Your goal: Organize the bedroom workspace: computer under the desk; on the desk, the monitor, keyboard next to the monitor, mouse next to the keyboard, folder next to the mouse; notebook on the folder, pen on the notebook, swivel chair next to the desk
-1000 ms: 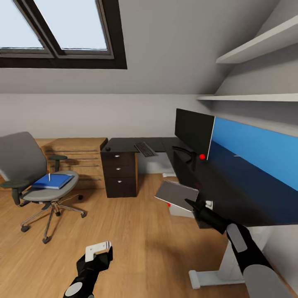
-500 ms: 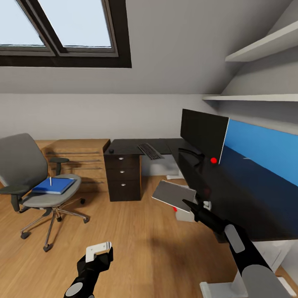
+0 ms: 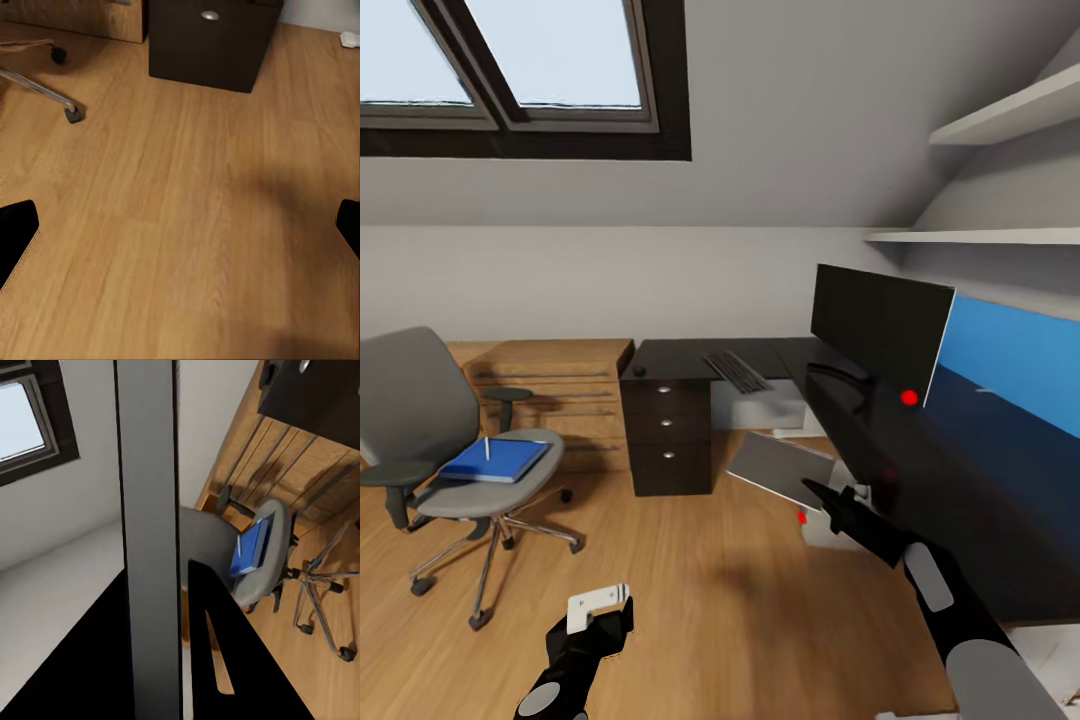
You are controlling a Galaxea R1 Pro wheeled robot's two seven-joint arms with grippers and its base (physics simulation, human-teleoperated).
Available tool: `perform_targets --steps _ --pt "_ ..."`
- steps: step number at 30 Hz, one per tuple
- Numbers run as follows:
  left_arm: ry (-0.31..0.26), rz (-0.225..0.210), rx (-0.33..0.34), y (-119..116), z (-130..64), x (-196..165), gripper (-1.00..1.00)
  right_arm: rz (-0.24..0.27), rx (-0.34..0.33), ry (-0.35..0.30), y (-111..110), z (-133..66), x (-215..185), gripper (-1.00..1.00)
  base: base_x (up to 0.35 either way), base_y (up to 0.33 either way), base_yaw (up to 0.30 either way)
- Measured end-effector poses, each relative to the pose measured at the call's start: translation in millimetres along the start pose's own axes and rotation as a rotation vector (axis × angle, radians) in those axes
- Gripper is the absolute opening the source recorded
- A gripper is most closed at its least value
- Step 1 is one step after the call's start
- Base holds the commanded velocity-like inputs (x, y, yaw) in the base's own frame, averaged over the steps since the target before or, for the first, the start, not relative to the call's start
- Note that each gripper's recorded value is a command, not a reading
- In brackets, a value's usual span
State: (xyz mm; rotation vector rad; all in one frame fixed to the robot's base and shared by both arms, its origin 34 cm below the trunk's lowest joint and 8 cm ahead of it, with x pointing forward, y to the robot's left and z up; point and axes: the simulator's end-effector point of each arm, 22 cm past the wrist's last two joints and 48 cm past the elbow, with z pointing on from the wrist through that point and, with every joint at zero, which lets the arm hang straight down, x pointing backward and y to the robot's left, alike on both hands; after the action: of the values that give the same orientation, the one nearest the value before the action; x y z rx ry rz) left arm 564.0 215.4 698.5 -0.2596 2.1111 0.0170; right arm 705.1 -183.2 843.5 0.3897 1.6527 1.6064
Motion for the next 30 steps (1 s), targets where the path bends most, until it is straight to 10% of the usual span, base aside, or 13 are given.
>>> perform_targets --steps 30 --pt "0.001 0.000 -0.001 0.2 0.1 0.6 1.00 -0.008 0.005 0.002 -0.9 0.9 1.4 -1.00 0.305 0.125 0.000"
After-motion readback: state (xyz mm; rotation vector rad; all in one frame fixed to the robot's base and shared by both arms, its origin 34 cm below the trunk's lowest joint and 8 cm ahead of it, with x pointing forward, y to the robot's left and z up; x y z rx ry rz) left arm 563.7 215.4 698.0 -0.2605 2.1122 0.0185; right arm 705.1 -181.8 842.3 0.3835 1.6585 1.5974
